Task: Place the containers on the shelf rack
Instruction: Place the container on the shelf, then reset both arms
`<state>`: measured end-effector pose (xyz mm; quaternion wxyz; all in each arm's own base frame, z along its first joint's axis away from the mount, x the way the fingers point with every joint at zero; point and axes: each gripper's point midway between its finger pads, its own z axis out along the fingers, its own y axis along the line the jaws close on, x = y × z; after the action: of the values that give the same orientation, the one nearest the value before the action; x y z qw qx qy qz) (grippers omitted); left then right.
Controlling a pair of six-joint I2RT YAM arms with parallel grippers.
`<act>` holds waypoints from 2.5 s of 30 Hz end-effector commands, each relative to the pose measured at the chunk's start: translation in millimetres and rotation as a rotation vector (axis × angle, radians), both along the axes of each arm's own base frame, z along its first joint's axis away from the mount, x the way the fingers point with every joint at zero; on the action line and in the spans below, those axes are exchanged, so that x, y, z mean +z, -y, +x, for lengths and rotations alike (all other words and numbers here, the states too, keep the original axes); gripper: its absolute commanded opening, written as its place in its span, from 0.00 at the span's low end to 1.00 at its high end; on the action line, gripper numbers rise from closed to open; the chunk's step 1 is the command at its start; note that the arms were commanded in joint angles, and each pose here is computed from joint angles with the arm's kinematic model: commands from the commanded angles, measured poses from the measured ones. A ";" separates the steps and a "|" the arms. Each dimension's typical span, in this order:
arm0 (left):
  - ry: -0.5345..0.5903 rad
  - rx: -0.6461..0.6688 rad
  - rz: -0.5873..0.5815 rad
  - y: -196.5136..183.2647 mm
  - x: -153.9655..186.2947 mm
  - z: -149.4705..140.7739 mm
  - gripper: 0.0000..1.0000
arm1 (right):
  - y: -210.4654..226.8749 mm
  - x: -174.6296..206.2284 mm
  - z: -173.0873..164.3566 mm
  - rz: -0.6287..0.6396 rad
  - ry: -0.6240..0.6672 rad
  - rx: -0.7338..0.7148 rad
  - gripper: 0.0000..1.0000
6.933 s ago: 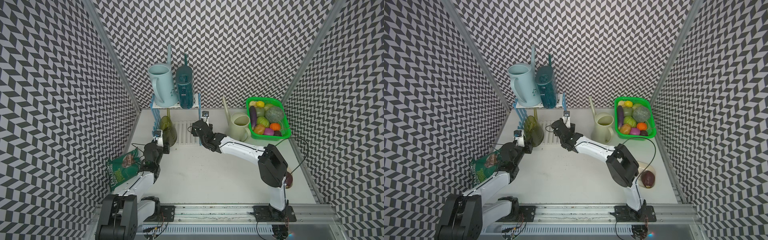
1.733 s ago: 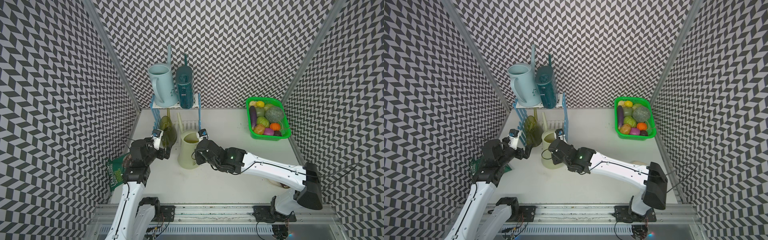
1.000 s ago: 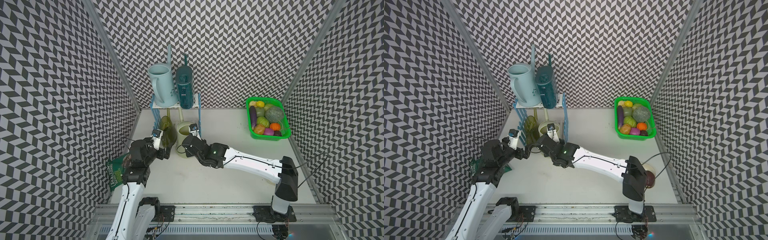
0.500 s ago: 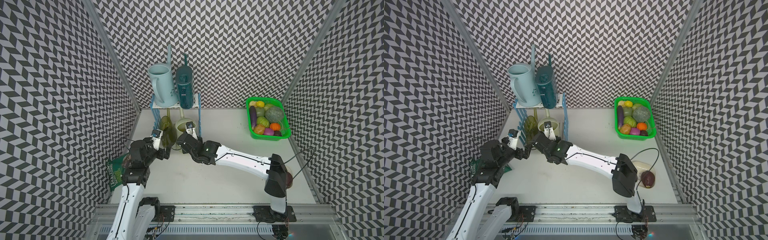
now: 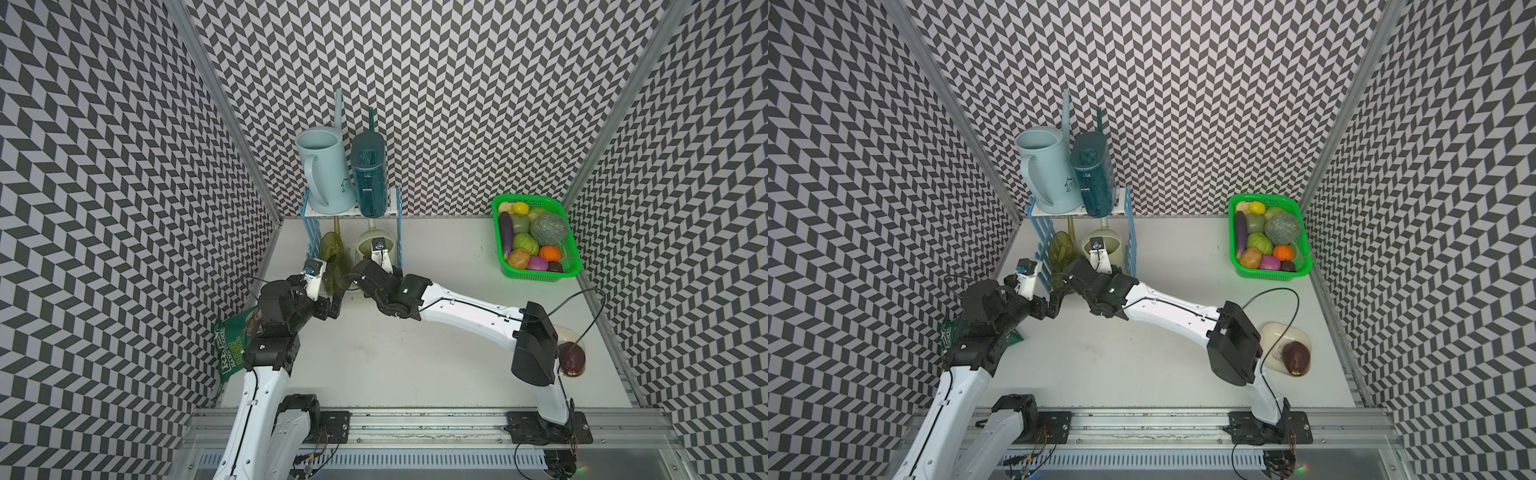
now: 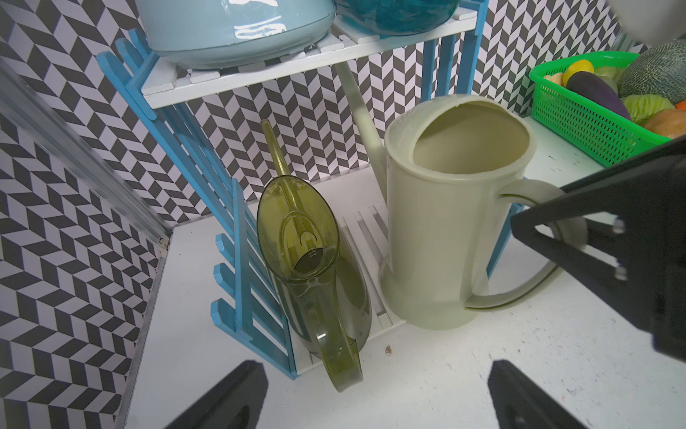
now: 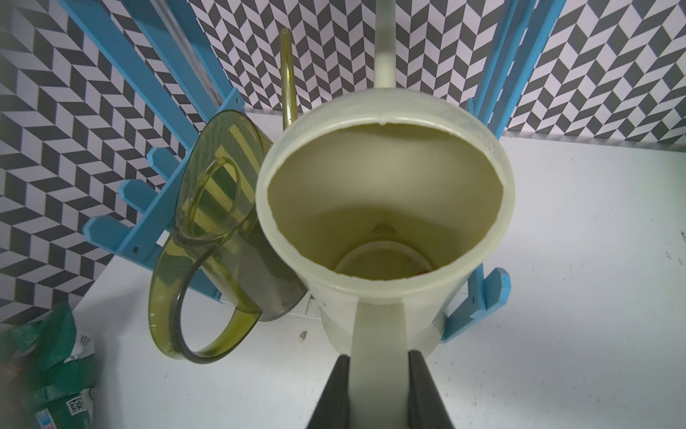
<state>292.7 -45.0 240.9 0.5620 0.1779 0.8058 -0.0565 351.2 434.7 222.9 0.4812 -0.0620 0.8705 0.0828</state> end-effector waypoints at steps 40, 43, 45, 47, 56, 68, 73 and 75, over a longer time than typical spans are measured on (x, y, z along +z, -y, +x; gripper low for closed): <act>0.018 -0.021 0.000 1.0 7.2 -2.7 1.00 | -22.8 64.5 -3.4 0.104 0.121 -0.016 0.63; 0.023 -0.018 -0.001 0.6 7.3 -2.5 1.00 | -10.6 88.9 -21.8 0.114 0.154 -0.010 0.66; 0.027 -0.022 -0.007 1.6 7.3 -2.1 1.00 | 5.1 98.3 -33.1 0.111 0.169 -0.011 0.69; 0.032 -0.028 -0.017 3.1 6.0 -1.2 1.00 | 28.7 106.7 -42.0 0.114 0.190 -0.012 0.72; 0.177 0.064 -0.050 -10.5 -23.3 13.2 1.00 | 201.0 96.4 -49.2 0.103 0.391 -0.126 1.00; 0.340 0.181 -0.107 -28.6 -61.5 11.8 1.00 | 384.6 7.5 -56.3 0.121 0.596 -0.306 1.00; 0.340 0.220 -0.127 -35.0 -71.3 23.9 1.00 | 415.3 -11.9 -58.6 0.129 0.624 -0.343 1.00; 0.338 0.229 -0.136 -36.4 -71.5 28.7 1.00 | 420.5 -10.3 -60.9 0.100 0.658 -0.348 1.00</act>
<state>315.3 -16.5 134.6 0.6479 0.0731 0.7577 -0.0285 289.3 5.5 160.2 0.6705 0.1073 0.7338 -0.0215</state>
